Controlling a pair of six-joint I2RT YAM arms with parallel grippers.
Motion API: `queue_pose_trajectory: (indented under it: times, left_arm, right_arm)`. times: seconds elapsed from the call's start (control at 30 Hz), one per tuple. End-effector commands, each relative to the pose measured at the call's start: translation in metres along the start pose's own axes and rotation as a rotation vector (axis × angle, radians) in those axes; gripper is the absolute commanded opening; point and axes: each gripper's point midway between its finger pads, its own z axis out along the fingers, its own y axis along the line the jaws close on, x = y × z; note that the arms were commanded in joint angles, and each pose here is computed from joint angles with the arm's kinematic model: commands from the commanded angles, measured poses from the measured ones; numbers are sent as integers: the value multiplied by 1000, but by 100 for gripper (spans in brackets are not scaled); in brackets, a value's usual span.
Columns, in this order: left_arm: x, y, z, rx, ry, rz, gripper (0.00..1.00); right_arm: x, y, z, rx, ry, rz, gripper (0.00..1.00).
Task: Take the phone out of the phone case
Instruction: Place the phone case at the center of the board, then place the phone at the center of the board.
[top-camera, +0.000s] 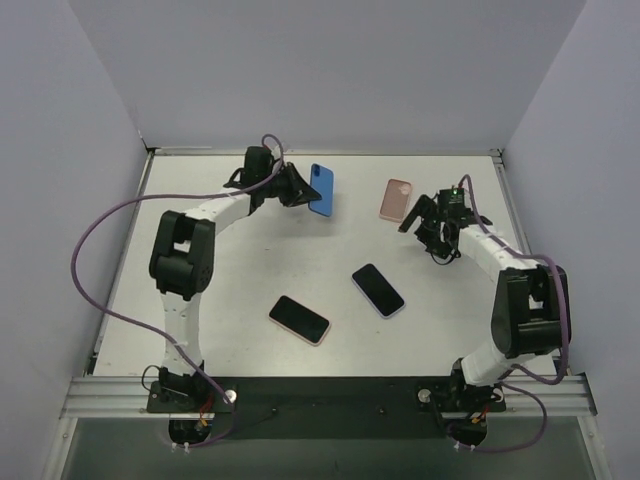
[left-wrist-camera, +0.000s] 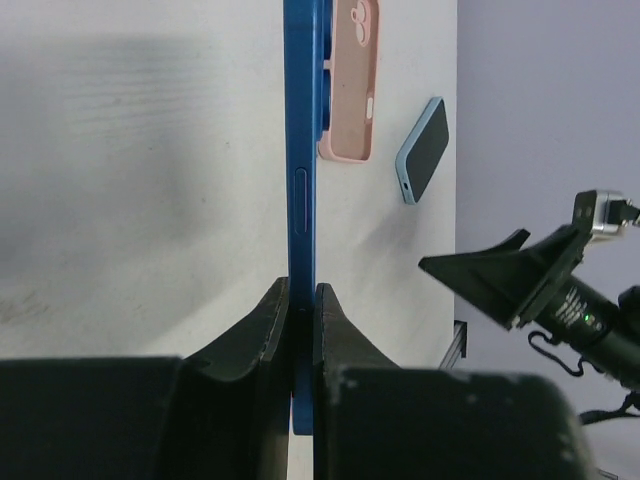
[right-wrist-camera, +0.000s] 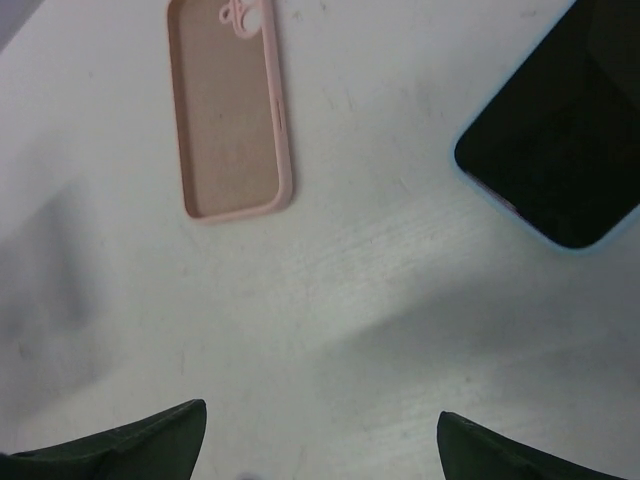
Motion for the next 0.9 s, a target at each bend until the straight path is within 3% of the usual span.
queue_pose_trajectory:
  times: [0.0,0.13,0.33,0.47,0.5,0.53,0.6,0.87]
  left_arm:
    - [-13,-37,36,161,-11,31,0]
    - [1,-30,72,136,34,22,0]
    - [26,-17,103,91,128,6,1]
    - [30,-8,101,49,141,12,37]
    - [30,-8,100,40,144,17,56]
    - [31,-5,99,22,144,19,64]
    - [30,-3,93,-22,150,33,93]
    - [30,-7,53,-141,209,126,96]
  right_arm:
    - [63,-8,-20,-54,171,-160,91]
    - [117,-17,-28,-88,292,-252,91]
    - [151,-12,-25,-131,394,-348,93]
    - [161,-10,-25,-143,436,-404,94]
    - [165,-12,-26,-138,455,-409,94]
    - [166,-13,-27,-136,461,-421,95]
    - [175,-17,-32,-118,483,-451,95]
    - [202,-38,-46,71,525,-618,96]
